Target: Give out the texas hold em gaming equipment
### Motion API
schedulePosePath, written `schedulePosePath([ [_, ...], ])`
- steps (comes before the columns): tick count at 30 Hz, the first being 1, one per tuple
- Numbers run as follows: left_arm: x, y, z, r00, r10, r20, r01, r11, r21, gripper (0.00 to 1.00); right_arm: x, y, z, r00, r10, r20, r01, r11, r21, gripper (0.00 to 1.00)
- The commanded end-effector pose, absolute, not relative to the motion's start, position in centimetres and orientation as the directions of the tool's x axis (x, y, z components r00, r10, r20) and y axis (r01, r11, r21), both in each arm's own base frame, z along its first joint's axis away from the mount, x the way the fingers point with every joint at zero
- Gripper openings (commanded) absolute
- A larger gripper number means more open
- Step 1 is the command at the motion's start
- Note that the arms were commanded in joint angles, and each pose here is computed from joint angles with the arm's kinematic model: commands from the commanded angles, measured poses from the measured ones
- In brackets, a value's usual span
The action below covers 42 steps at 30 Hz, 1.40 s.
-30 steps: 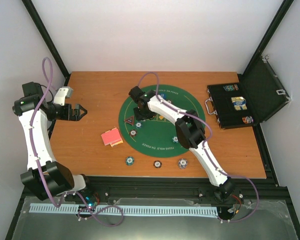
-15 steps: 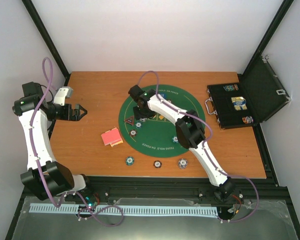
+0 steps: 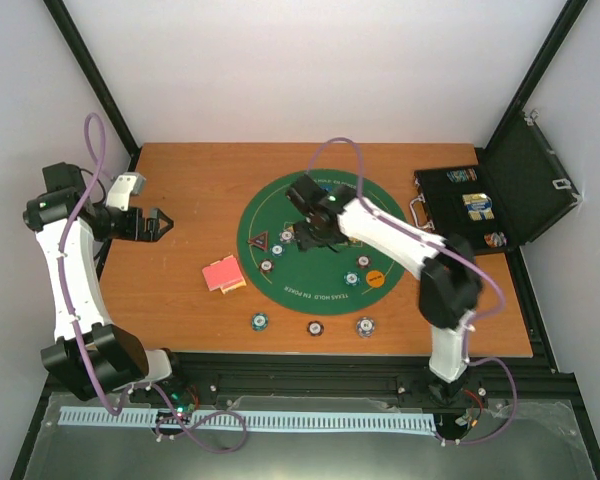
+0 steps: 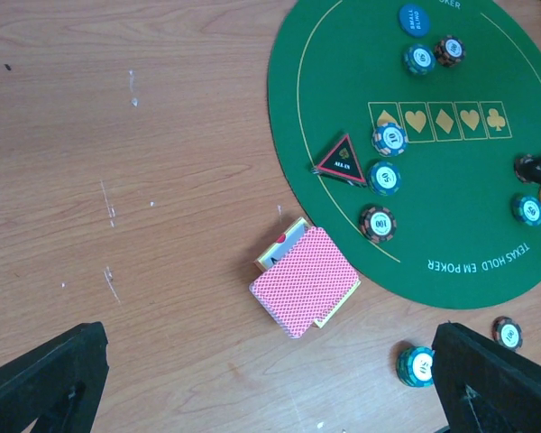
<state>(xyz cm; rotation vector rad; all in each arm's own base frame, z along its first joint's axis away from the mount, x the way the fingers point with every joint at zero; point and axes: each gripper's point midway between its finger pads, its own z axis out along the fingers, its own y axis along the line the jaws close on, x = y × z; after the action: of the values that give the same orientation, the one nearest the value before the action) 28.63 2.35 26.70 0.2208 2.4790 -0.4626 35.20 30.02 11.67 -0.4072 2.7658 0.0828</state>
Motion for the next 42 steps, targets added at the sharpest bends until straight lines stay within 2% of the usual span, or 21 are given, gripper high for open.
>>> schedulePosePath([
  [1,28.2,1.7,27.8,-0.79,0.065,-0.609,0.293,0.914,-0.282,1.0,29.7,26.4,14.0,-0.891,-0.202,-0.406,-0.239,0.97,0.04,0.74],
  [7,28.3,1.5,27.8,-0.784,0.049,-0.619,0.289,0.911,-0.294,1.0,21.4,20.8,11.3,-0.926,-0.124,-0.357,-0.16,0.984,0.073,0.74],
  [14,28.3,1.4,27.5,-0.789,0.042,-0.613,0.284,0.909,-0.304,1.0,17.0,17.9,9.3,-0.945,-0.087,-0.315,-0.119,0.989,0.084,0.74],
  [42,28.2,1.6,27.9,-0.785,0.041,-0.618,0.277,0.916,-0.291,1.0,14.7,17.1,3.5,-0.968,-0.094,-0.231,-0.117,0.989,0.085,0.71],
])
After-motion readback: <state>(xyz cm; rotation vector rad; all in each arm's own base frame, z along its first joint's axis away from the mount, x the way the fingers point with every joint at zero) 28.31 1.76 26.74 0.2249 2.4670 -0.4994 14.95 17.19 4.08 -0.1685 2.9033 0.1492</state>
